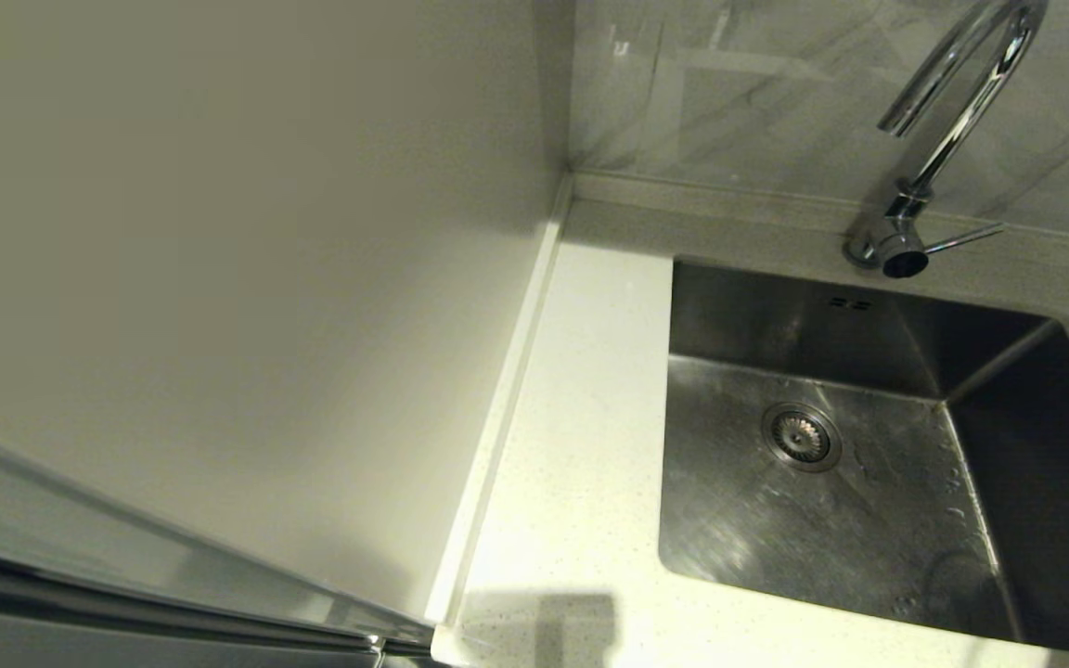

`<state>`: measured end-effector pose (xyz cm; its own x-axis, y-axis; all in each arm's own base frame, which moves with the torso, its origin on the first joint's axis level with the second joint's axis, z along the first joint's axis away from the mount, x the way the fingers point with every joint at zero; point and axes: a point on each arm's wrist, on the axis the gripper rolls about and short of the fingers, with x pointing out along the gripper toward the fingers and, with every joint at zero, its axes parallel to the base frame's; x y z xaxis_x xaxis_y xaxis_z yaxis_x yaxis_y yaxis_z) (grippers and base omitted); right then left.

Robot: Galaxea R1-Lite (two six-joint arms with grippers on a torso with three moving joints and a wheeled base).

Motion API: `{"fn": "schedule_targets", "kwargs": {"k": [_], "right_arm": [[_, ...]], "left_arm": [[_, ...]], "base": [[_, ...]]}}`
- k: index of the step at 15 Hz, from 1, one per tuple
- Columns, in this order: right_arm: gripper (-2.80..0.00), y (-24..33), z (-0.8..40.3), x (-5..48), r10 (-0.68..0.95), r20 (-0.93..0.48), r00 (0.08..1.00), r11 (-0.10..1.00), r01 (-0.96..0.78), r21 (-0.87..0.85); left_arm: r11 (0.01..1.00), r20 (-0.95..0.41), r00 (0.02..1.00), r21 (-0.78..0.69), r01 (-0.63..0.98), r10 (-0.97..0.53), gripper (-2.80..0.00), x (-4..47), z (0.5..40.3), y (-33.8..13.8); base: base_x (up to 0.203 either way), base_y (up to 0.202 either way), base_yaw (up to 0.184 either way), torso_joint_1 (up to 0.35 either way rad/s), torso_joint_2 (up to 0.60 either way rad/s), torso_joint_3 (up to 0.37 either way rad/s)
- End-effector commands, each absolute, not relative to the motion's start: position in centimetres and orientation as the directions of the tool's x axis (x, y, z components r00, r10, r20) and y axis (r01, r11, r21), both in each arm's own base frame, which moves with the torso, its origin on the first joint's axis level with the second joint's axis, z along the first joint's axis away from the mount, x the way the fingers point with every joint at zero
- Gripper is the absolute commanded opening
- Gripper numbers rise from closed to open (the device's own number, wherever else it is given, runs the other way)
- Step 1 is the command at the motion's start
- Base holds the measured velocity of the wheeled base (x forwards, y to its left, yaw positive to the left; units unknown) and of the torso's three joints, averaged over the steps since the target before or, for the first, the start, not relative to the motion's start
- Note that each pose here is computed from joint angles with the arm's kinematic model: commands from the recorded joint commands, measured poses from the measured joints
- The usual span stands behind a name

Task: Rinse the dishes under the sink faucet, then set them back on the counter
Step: Put a bowl back to the table from the sink

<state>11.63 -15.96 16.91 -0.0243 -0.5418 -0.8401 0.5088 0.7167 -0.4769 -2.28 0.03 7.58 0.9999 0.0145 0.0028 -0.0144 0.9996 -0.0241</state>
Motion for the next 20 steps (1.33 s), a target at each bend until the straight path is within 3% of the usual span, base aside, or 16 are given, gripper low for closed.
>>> {"fn": "schedule_targets", "kwargs": {"k": [1, 7, 8, 13, 20], "right_arm": [[-2.80, -17.0, 15.4, 12.4, -0.504, -0.862, -0.045, 0.740, 0.494, -0.458], [-2.80, -18.5, 13.9, 13.7, -0.493, -0.869, -0.024, 0.742, 0.511, -0.435], [0.00, -18.6, 14.0, 13.8, -0.500, -0.866, -0.017, 0.738, 0.515, -0.436], [0.00, -18.6, 15.2, 13.9, -0.545, -0.836, 0.056, 0.722, 0.539, -0.435], [0.00, -16.5, 21.2, 12.7, -0.702, -0.668, 0.247, 0.650, 0.605, -0.460]], "left_arm": [[1.000, 0.006, 1.000, -0.025, -0.014, 0.014, -2.80, -2.3, 7.6, 0.0], [1.000, 0.008, 1.000, -0.025, -0.016, 0.016, -2.80, -2.3, 7.6, 0.0], [1.000, 0.006, 1.000, -0.023, -0.015, 0.015, -2.80, -2.3, 7.6, 0.0], [1.000, 0.006, 1.000, -0.025, -0.015, 0.015, -2.80, -2.3, 7.6, 0.0], [1.000, 0.006, 1.000, -0.024, -0.014, 0.015, -2.80, -2.3, 7.6, 0.0]], "base": [[0.000, 0.000, 0.000, 0.000, 0.00, 0.000], [0.000, 0.000, 0.000, 0.000, 0.00, 0.000], [0.000, 0.000, 0.000, 0.000, 0.00, 0.000], [0.000, 0.000, 0.000, 0.000, 0.00, 0.000], [0.000, 0.000, 0.000, 0.000, 0.00, 0.000]]}}
